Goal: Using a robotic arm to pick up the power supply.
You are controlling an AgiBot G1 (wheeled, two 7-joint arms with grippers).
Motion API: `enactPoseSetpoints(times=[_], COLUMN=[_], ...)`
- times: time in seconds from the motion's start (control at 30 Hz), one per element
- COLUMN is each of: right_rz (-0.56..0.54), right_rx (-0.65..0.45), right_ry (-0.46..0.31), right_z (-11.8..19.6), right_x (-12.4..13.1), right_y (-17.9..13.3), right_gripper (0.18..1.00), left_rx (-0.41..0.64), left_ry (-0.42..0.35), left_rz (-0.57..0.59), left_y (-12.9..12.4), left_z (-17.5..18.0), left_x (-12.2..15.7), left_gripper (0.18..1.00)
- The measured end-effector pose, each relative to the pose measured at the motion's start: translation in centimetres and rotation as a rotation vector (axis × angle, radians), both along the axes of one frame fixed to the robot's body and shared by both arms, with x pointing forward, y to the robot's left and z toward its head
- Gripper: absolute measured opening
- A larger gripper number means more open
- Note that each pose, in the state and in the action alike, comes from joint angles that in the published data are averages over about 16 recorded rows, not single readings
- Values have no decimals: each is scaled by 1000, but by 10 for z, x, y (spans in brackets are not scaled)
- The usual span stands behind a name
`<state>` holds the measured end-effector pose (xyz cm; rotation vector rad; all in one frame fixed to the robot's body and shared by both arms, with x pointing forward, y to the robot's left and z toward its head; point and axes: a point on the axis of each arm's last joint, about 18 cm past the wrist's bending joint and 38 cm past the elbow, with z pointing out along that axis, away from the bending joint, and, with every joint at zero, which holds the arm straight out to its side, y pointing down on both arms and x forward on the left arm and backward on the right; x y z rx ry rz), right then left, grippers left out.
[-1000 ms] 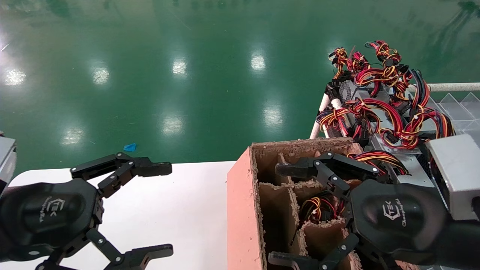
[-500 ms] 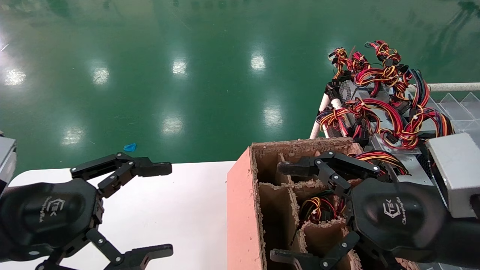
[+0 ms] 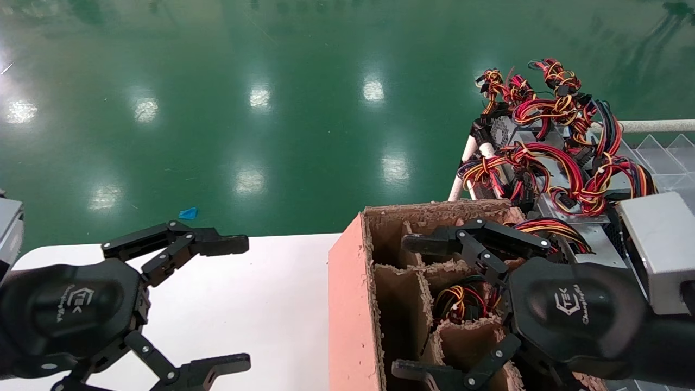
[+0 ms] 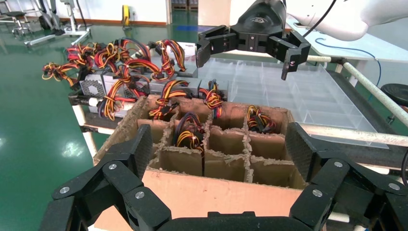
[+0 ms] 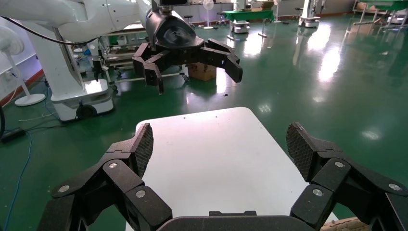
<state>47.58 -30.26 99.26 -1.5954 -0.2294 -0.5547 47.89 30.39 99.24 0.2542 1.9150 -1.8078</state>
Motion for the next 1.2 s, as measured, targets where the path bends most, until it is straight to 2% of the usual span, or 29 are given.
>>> enactPoseSetpoints(times=[1.2], right_rz=[-2], right_rx=[-1], right_ry=[-1], right_z=[0], right_x=[0], right_y=[0], right_gripper=[1000], left_rx=[0], left_ry=[0], left_rz=[0], left_y=[0], left_z=[0], left_x=[0], left_gripper=[1001])
